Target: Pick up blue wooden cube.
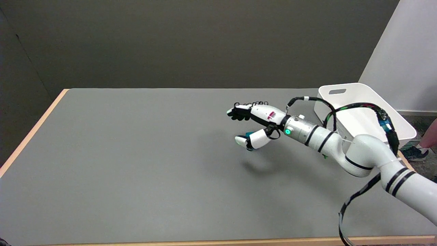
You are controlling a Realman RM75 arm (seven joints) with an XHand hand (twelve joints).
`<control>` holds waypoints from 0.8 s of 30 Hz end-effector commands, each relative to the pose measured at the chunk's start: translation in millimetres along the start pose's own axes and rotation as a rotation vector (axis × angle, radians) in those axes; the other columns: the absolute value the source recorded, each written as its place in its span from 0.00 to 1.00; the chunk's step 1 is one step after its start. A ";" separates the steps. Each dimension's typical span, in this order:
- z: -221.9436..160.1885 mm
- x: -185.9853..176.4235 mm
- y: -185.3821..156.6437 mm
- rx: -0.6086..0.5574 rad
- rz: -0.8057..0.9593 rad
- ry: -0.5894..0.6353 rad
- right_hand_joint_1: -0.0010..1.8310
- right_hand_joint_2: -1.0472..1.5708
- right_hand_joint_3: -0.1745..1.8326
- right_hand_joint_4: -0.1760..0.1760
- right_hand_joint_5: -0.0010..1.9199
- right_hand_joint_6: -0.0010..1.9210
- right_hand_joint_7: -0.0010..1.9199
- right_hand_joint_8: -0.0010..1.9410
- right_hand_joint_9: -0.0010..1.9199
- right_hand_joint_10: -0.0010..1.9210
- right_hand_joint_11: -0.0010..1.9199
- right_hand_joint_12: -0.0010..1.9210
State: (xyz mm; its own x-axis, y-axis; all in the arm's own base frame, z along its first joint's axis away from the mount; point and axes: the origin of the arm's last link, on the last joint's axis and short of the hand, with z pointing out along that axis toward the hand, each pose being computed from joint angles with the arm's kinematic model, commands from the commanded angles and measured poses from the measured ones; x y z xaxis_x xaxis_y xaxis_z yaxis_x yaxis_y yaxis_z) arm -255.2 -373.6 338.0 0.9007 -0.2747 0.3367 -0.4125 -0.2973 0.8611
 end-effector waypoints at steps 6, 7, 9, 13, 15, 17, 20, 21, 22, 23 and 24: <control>-9.3 0.7 9.5 -0.115 -0.025 0.047 0.38 0.65 0.53 0.32 0.14 0.26 0.22 0.27 0.16 0.49 0.09 0.72; -12.8 -2.3 9.5 -0.118 -0.020 0.042 0.38 0.65 0.53 0.32 0.14 0.26 0.22 0.27 0.16 0.49 0.09 0.72; -18.0 -6.1 9.4 -0.119 -0.020 0.032 0.38 0.64 0.54 0.32 0.14 0.26 0.22 0.27 0.16 0.49 0.09 0.73; -26.4 -11.4 12.2 -0.131 -0.009 0.021 0.39 0.64 0.55 0.33 0.14 0.28 0.22 0.28 0.17 0.49 0.10 0.74; -29.4 -12.6 14.1 -0.137 0.008 0.019 0.39 0.64 0.55 0.33 0.14 0.28 0.22 0.28 0.17 0.49 0.10 0.74; -31.4 -13.6 14.7 -0.135 0.015 0.014 0.39 0.64 0.55 0.33 0.14 0.28 0.22 0.28 0.17 0.49 0.11 0.75; -32.0 -15.4 14.5 -0.131 0.016 0.008 0.39 0.64 0.54 0.32 0.14 0.28 0.22 0.28 0.17 0.50 0.11 0.75; -32.4 -15.8 15.5 -0.133 0.015 0.005 0.39 0.64 0.54 0.32 0.14 0.28 0.22 0.28 0.17 0.50 0.11 0.75; -33.1 -16.9 16.7 -0.135 0.014 0.001 0.39 0.64 0.54 0.32 0.14 0.28 0.22 0.28 0.17 0.50 0.11 0.75; -33.5 -16.7 17.5 -0.137 0.012 0.000 0.39 0.64 0.54 0.32 0.14 0.28 0.22 0.28 0.17 0.50 0.11 0.75; -34.4 -17.6 18.8 -0.140 0.013 -0.004 0.39 0.64 0.54 0.32 0.14 0.28 0.22 0.28 0.17 0.50 0.11 0.76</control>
State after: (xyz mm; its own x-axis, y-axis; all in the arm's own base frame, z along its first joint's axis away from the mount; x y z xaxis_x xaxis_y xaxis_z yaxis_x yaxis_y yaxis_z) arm -263.8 -358.8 350.0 0.9064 -0.2556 0.3363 -0.3904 -0.2028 0.8981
